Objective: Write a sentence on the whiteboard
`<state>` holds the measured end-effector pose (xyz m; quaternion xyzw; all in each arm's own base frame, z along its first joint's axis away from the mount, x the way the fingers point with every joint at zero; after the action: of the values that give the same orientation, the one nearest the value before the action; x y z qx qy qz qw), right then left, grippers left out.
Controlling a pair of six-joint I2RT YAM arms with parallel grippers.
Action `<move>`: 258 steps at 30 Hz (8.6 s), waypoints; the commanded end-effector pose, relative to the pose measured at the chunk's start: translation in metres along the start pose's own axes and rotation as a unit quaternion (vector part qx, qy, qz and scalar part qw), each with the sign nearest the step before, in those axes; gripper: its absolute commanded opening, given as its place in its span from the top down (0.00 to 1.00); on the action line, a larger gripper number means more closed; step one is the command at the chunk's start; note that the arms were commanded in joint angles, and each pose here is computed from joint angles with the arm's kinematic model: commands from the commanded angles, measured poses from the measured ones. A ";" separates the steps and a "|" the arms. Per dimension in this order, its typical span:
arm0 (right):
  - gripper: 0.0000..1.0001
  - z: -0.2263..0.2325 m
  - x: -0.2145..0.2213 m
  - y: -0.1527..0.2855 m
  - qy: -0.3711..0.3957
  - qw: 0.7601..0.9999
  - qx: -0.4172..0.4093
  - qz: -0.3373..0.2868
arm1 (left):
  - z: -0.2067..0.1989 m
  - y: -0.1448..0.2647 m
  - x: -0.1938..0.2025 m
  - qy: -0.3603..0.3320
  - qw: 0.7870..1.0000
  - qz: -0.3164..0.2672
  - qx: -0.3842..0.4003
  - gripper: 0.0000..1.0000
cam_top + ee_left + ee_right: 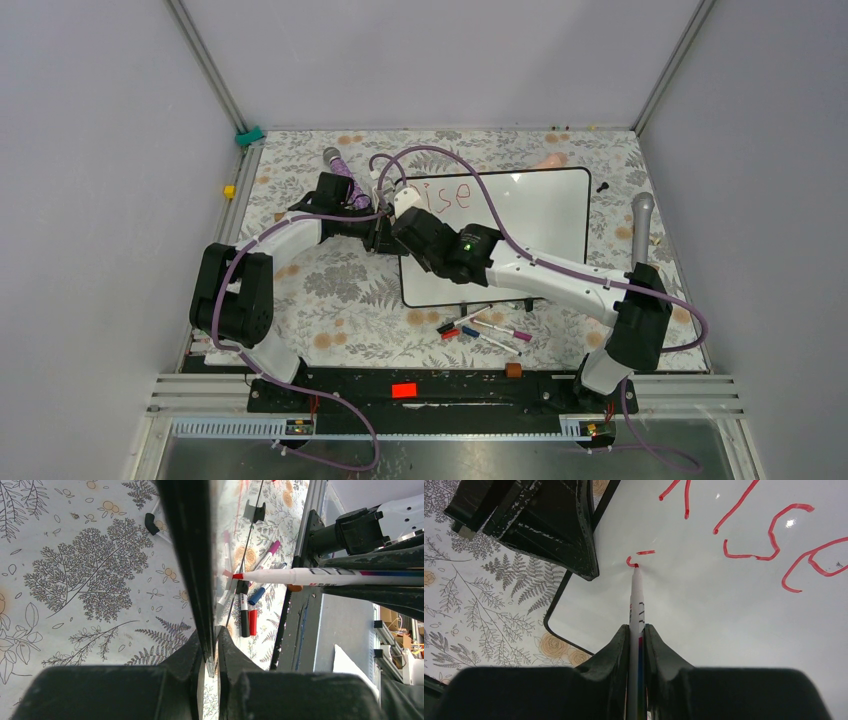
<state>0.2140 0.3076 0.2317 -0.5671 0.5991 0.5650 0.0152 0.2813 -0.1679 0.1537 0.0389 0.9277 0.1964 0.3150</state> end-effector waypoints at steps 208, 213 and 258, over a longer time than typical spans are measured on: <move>1.00 -0.080 0.046 0.083 -0.191 0.981 -0.025 -0.032 | -0.001 -0.004 0.016 -0.034 0.998 0.018 -0.045 1.00; 1.00 -0.074 0.031 0.072 -0.209 0.977 -0.038 -0.028 | 0.002 -0.004 0.019 -0.028 0.998 0.020 -0.052 1.00; 1.00 -0.058 0.001 0.026 -0.174 0.984 -0.029 -0.021 | 0.012 -0.003 0.023 -0.007 0.998 0.032 -0.053 1.00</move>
<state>0.2320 0.2553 0.2603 -0.4664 0.5686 0.6690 0.1079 0.2737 -0.1703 0.1566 0.0400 0.9246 0.1917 0.3266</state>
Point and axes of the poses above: each gripper's point midway between its finger pads, its own y axis back along the fingers, its own z axis along the line the jaws close on, x = y × z, the point moved 7 cm from there along y, back along the fingers, and after that the axes turned 9 degrees about y, right-handed, at the moved point
